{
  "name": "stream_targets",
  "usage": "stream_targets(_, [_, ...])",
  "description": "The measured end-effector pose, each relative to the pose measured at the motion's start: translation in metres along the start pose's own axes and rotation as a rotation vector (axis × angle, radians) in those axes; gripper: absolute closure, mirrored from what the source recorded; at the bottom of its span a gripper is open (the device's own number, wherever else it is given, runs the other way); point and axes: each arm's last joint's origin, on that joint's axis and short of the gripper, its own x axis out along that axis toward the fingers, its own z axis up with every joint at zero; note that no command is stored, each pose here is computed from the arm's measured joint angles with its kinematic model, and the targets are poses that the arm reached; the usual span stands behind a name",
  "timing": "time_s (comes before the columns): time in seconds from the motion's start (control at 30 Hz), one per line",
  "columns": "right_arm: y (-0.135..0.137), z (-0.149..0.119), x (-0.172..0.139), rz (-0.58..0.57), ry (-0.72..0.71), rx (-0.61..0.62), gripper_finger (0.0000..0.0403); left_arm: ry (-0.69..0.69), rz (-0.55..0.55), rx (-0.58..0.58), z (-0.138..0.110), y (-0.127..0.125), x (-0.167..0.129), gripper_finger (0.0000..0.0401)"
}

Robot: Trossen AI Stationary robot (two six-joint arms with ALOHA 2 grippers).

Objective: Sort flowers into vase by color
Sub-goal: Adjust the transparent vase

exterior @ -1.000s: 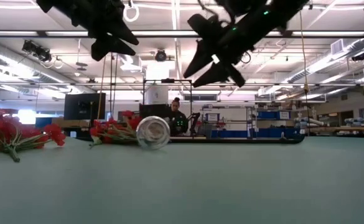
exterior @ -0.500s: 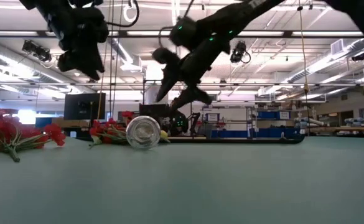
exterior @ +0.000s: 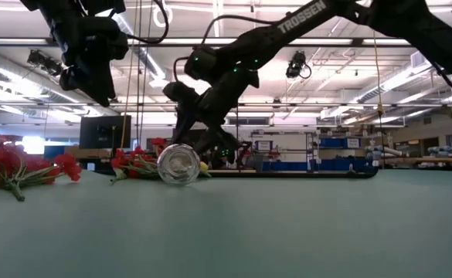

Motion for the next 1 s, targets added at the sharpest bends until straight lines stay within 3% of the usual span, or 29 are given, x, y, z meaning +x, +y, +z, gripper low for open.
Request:
stream_targets(0.5, [-0.010,-0.002,0.024,-0.018,0.042,0.028,0.0182,0.022,0.013,0.012,-0.002,0.001,0.000,0.0229])
stream_targets(0.77, [-0.010,-0.002,0.025,-0.030,0.035,0.033,0.0116,0.022,0.013,0.008,-0.002,0.001,0.000,0.0229])
stream_targets(0.9, [-0.012,-0.001,0.029,-0.065,-0.014,0.112,0.0079,0.017,0.010,0.009,-0.002,0.001,0.000,0.0229])
stream_targets(1.0, [-0.018,-0.002,0.035,-0.098,-0.017,0.177,0.0079,0.015,0.009,0.008,-0.001,0.001,0.000,0.0229])
